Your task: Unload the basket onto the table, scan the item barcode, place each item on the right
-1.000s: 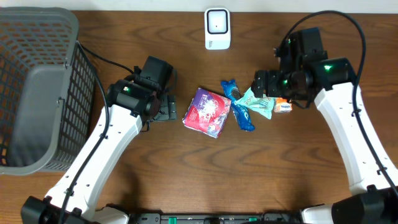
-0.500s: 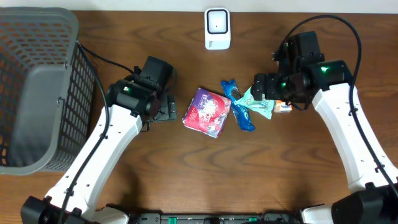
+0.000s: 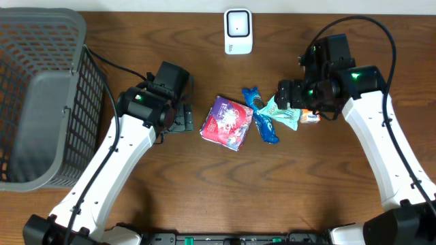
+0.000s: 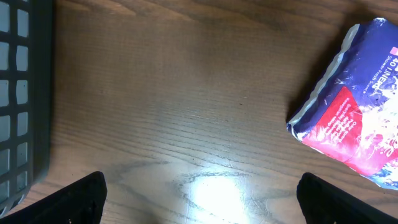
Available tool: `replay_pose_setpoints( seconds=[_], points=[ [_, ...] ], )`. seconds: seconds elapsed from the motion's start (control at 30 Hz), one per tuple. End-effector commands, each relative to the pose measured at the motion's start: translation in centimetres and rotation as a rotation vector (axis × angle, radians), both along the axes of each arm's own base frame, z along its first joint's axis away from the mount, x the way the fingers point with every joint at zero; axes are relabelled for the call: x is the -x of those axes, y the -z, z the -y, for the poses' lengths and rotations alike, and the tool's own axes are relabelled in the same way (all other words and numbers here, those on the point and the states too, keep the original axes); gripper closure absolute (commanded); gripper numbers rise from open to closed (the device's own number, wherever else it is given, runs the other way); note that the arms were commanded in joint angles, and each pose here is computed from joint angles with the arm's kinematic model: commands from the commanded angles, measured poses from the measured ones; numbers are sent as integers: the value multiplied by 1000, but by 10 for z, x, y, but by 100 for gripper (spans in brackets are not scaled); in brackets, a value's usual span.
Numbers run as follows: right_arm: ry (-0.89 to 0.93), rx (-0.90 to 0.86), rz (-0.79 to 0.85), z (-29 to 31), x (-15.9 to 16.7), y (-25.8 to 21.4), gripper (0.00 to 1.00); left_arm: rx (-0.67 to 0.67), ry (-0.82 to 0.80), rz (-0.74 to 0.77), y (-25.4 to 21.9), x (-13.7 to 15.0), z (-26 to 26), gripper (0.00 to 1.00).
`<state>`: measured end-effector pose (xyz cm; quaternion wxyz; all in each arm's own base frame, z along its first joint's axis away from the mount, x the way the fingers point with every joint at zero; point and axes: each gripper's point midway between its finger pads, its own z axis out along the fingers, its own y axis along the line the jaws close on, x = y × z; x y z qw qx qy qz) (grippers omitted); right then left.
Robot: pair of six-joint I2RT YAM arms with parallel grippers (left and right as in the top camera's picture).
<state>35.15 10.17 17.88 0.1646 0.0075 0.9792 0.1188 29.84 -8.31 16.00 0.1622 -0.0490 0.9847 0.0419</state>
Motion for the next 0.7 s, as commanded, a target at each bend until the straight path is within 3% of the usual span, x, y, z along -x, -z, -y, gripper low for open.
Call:
replay_pose_setpoints(
  seconds=[0.0, 0.37, 0.5, 0.67],
  points=[
    [-11, -17, 18, -7, -4, -2, 1, -11, -5, -1, 0, 0, -1, 2],
    [-55, -46, 166, -14, -25, -63, 1, -11, -5, -1, 0, 0, -1, 2],
    [-109, -10, 105, -12, -17, -62, 1, -11, -5, -1, 0, 0, -1, 2],
    [-166, 34, -54, -12, -10, -28, 1, -11, -5, -1, 0, 0, -1, 2]
  ],
)
